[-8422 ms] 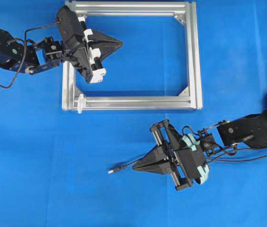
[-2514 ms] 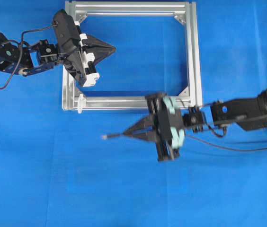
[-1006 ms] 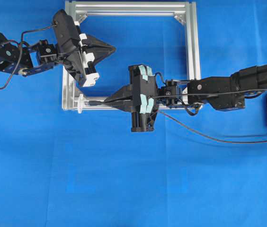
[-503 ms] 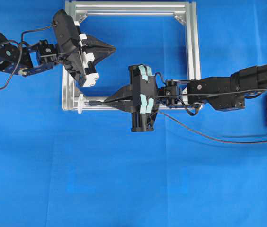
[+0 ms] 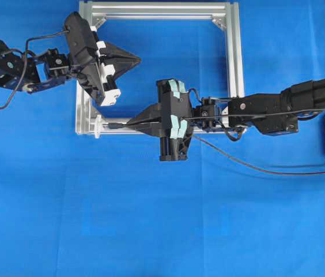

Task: Insert the wire through the string loop located on the left side.
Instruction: 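Move the right gripper left to push the connector through the white zip-tie loop, then move the left gripper down and right toward the protruding connector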

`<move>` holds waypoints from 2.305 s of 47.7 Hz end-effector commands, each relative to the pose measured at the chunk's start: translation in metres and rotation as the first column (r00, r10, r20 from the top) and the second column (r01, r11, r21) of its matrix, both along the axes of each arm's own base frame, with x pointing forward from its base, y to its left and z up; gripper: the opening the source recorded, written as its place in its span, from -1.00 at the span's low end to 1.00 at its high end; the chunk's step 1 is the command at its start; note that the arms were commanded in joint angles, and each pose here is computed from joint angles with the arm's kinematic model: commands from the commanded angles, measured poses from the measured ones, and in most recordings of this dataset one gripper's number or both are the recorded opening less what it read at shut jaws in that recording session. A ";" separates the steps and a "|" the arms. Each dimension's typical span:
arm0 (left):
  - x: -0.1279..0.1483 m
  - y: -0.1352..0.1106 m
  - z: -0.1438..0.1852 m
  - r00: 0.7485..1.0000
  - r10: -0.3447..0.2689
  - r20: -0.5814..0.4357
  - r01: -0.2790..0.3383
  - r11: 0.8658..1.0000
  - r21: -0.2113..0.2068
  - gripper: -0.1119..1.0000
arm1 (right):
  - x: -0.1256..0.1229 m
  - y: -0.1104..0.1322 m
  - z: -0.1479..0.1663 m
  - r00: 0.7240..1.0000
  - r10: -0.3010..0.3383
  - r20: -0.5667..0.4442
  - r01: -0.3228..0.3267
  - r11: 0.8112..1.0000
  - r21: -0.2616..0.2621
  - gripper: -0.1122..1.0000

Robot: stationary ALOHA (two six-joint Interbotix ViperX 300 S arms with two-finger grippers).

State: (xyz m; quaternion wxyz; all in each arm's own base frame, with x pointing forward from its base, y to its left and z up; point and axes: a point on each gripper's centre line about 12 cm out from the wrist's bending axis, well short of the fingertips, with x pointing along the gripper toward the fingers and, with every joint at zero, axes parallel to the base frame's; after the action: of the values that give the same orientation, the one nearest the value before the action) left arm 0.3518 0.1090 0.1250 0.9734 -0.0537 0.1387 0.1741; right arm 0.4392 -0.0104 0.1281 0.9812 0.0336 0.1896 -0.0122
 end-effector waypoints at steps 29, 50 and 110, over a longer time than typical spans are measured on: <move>0.002 0.001 0.015 0.999 -0.001 0.048 0.000 1.000 0.016 -0.80 | 0.005 -0.001 0.014 0.999 -0.001 0.043 0.001 1.000 -0.001 -0.81; 0.002 0.001 0.015 0.999 -0.002 0.048 0.001 1.000 0.017 -0.80 | 0.019 0.002 0.016 0.998 0.003 0.060 -0.003 1.000 0.001 -0.81; -0.030 -0.008 0.017 1.000 -0.002 0.027 0.002 1.000 0.011 -0.80 | 0.069 0.000 0.007 0.996 0.002 0.084 -0.002 1.000 -0.001 -0.81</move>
State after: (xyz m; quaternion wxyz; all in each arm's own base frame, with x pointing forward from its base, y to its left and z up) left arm 0.3277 0.1020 0.1283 0.9726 -0.0539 0.1449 0.1736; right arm 0.5026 -0.0107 0.1175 0.9848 0.0328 0.1700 -0.0105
